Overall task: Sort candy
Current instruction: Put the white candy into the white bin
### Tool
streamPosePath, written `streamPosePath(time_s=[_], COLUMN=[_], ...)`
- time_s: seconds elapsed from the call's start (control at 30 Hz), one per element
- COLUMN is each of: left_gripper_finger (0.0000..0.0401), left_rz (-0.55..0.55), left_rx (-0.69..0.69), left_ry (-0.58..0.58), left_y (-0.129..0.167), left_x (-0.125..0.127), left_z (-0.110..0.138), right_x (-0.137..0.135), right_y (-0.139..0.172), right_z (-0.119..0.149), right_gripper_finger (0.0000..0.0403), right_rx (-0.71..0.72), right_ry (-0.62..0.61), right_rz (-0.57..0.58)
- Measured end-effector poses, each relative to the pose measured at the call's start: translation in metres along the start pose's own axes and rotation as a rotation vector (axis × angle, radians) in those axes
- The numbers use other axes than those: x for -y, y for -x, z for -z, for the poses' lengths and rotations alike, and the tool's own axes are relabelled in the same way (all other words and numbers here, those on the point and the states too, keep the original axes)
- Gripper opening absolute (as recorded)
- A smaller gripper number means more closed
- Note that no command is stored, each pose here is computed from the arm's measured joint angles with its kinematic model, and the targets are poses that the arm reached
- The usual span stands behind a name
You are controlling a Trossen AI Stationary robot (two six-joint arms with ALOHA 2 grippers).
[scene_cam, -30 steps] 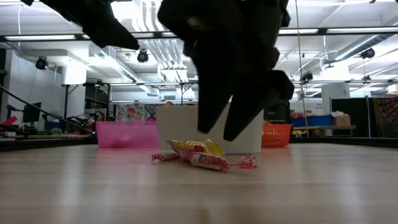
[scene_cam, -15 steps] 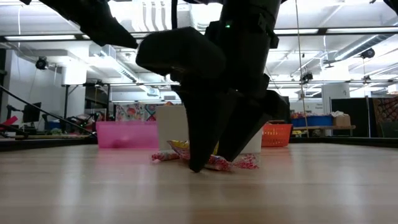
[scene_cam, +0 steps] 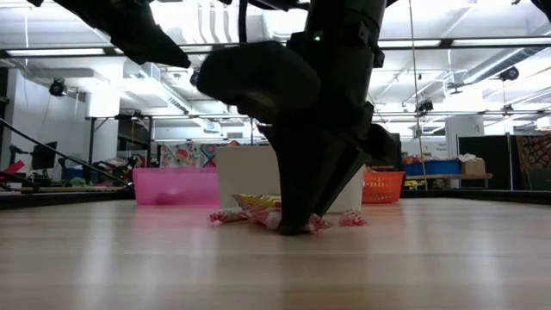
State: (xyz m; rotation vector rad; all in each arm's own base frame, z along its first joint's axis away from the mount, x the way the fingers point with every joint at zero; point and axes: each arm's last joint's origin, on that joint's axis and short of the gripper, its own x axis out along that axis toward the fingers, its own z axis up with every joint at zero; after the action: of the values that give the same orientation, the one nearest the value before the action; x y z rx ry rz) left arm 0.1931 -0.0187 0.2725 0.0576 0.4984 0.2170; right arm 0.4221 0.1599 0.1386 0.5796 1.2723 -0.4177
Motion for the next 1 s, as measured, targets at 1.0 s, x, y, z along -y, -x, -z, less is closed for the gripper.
streamPosePath(time_s=[1.0], left_gripper_finger=[0.0086], left_rz=[0.013], left_rx=[-0.008], left_ry=[0.094], left_y=[-0.001], left_x=[0.003], left_z=[0.003], right_x=[0.068], right_y=[0.135], right_z=[-0.053], right_gripper_finger=[0.004], right_rx=[0.143], right_ry=[0.548], right_rz=[0.058])
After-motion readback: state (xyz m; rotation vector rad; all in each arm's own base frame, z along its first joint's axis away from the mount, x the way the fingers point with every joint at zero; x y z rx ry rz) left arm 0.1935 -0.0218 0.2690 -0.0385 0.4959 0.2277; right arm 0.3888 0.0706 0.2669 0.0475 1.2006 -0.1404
